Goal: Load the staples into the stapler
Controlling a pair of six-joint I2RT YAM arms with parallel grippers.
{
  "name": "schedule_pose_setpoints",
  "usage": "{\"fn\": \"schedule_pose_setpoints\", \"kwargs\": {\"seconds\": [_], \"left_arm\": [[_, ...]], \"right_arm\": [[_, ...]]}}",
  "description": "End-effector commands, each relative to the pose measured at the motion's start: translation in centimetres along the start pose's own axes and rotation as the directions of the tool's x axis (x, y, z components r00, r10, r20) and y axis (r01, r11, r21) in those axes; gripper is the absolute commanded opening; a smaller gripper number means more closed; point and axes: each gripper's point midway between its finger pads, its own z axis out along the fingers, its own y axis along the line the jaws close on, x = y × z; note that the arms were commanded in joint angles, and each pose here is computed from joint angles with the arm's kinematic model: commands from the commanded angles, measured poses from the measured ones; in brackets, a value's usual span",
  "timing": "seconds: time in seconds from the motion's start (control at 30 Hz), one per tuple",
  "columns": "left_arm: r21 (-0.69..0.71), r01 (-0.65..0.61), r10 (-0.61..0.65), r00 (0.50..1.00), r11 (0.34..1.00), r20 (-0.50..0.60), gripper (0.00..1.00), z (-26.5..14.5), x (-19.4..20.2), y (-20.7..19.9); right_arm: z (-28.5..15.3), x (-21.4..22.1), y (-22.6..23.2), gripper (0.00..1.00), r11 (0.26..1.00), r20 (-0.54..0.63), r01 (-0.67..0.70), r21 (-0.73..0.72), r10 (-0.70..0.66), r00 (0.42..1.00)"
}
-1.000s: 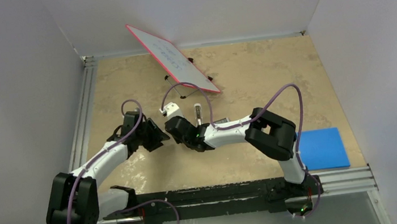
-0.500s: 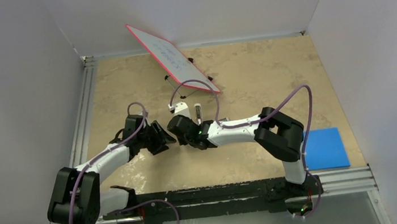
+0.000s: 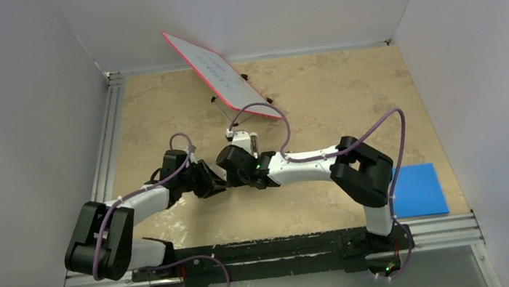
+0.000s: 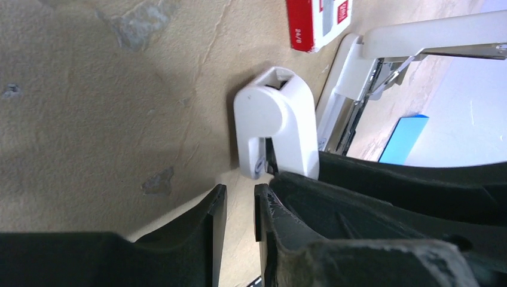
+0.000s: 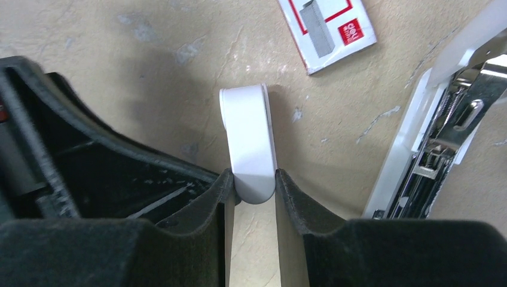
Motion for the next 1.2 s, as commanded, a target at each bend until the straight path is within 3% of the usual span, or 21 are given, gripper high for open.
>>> {"fn": "schedule_pose_setpoints", "kwargs": {"seconds": [0.0,0.63,0.83,0.93,1.17], "left_arm": [[0.05,-0.003,0.002,1.0,0.999,0.019,0.23,0.4,-0.8,-0.9],[0.148,0.0,0.0,1.0,0.989,-0.004,0.24,0.6,-0.1,-1.9],[0.158,-0.001,0.001,1.0,0.987,0.0,0.13,0.6,-0.1,-2.0],[0.167,-0.013,0.012,1.0,0.986,0.006,0.02,0.5,-0.1,-2.0],[0.192,-0.036,0.035,0.999,0.981,0.011,0.18,0.2,-0.1,-2.6]], "right_arm": [[-2.4,-0.9,2.5,0.14,0.99,-0.018,-0.096,-0.101,0.094,0.995],[-4.0,-0.3,4.5,0.14,0.963,-0.097,-0.152,-0.222,0.133,0.986],[-4.6,-0.7,4.7,0.13,0.953,-0.104,-0.184,-0.24,0.163,0.981],[-5.1,-1.4,4.5,0.13,0.947,-0.094,-0.209,-0.243,0.191,0.977],[-6.0,-2.8,4.5,0.12,0.929,-0.072,-0.251,-0.273,0.24,0.968]]}}
